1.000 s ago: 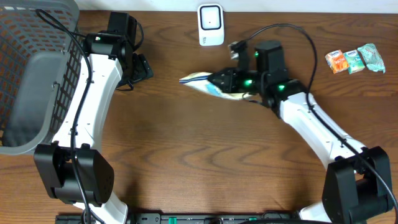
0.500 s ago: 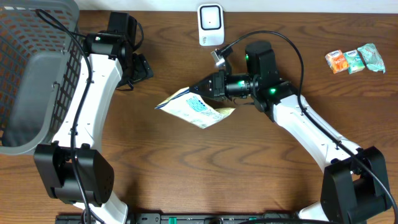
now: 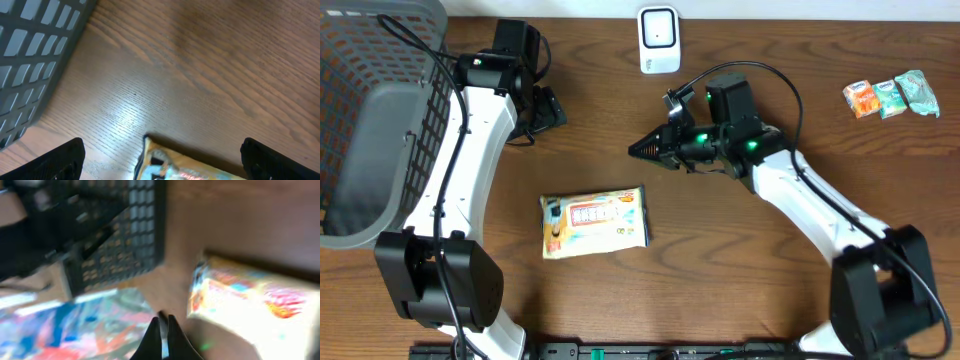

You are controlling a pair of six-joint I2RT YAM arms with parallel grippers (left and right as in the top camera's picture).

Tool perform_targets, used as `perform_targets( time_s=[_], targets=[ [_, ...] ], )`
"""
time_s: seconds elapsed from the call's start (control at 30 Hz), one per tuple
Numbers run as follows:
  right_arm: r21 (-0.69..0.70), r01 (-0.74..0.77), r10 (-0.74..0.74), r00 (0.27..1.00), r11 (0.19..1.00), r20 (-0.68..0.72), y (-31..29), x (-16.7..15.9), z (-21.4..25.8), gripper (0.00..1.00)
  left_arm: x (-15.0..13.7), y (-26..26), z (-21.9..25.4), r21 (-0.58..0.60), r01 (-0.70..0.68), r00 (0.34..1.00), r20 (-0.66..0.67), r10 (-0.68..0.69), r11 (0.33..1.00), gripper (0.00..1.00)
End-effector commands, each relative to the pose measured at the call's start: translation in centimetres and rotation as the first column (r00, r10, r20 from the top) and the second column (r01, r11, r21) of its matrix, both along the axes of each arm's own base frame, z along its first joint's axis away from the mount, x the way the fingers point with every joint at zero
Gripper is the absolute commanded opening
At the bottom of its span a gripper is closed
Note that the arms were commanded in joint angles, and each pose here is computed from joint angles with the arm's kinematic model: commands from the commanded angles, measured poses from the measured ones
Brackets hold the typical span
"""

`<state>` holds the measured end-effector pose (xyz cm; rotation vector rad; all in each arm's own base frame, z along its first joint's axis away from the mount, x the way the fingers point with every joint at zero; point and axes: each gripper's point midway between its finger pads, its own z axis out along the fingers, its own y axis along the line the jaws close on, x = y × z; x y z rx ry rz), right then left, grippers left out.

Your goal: Scan the item barcode

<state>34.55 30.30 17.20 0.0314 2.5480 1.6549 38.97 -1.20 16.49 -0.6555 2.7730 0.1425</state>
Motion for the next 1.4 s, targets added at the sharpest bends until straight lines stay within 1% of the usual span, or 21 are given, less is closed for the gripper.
perform_targets(
  time_s=[0.0, 0.1, 0.13, 0.17, 0.27, 0.3, 0.4, 0.43, 0.5, 0.6, 0.7, 0.73, 1.07, 1.23, 1.37],
  targets=[
    [-0.091, 0.062, -0.049, 0.989, 0.994, 0.139, -1.2, 3.5, -3.5, 0.01, 0.0, 0.3, 0.3, 0.016, 0.01, 1.0, 0.003, -0.01, 1.0, 0.98],
    [-0.117, 0.073, -0.041, 0.965, 0.99, 0.26, -2.0, 5.2, -4.0, 0.02, 0.0, 0.3, 0.3, 0.016, 0.01, 1.0, 0.003, -0.01, 1.0, 0.98],
    [-0.128, 0.068, -0.028, 0.956, 0.989, 0.292, -2.2, 5.4, -4.0, 0.05, 0.0, 0.3, 0.3, 0.016, 0.01, 1.0, 0.003, -0.01, 1.0, 0.98],
    [-0.146, 0.046, 0.011, 0.931, 0.988, 0.364, -2.4, 5.4, -3.6, 0.17, 0.0, 0.3, 0.3, 0.016, 0.01, 1.0, 0.003, -0.01, 1.0, 0.98],
    [-0.221, 0.064, 0.034, 0.909, 0.973, 0.416, -3.3, 5.4, -3.6, 0.35, 0.0, 0.3, 0.3, 0.016, 0.01, 1.0, 0.003, -0.01, 1.0, 0.98],
    [-0.261, 0.085, 0.035, 0.904, 0.961, 0.426, -3.9, 5.4, -3.7, 0.44, 0.0, 0.3, 0.3, 0.016, 0.01, 1.0, 0.003, -0.01, 1.0, 0.98],
    [-0.402, 0.15, 0.05, 0.894, 0.903, 0.445, -5.9, 5.2, -4.5, 0.63, 0.0, 0.3, 0.3, 0.016, 0.01, 1.0, 0.003, -0.01, 1.0, 0.98],
    [-0.461, 0.171, 0.061, 0.892, 0.871, 0.448, -6.7, 5.0, -4.8, 0.72, 0.0, 0.3, 0.3, 0.016, 0.01, 1.0, 0.003, -0.01, 1.0, 0.98],
    [-0.493, 0.163, 0.083, 0.894, 0.855, 0.44, -7.0, 4.5, -5.1, 0.78, 0.0, 0.3, 0.3, 0.016, 0.01, 1.0, 0.003, -0.01, 1.0, 0.98],
    [-0.498, 0.128, 0.106, 0.903, 0.858, 0.416, -6.5, 3.6, -5.4, 0.87, 0.0, 0.3, 0.3, 0.016, 0.01, 1.0, 0.003, -0.01, 1.0, 0.98],
    [-0.481, 0.096, 0.122, 0.908, 0.871, 0.402, -5.9, 2.9, -5.3, 0.95, 0.0, 0.3, 0.3, 0.016, 0.01, 1.0, 0.003, -0.01, 1.0, 0.98],
    [-0.473, 0.092, 0.118, 0.911, 0.876, 0.396, -5.7, 2.8, -5.3, 0.99, 0.0, 0.3, 0.3, 0.016, 0.01, 1.0, 0.003, -0.01, 1.0, 0.98],
    [-0.475, 0.075, 0.126, 0.918, 0.877, 0.377, -5.7, 2.4, -5.5, 0.99, 0.0, 0.3, 0.3, 0.016, 0.01, 1.0, 0.003, -0.01, 1.0, 0.98],
    [-0.5, 0.034, 0.154, 0.931, 0.865, 0.33, -5.3, 1.0, -6.3, 0.99, 0.0, 0.3, 0.3, 0.016, 0.01, 1.0, 0.003, -0.01, 1.0, 0.98],
    [-0.504, -0.006, 0.194, 0.927, 0.864, 0.32, -4.0, -0.3, -6.4, 0.99, 0.0, 0.3, 0.3, 0.016, 0.01, 1.0, 0.003, -0.01, 1.0, 0.98]
  ],
)
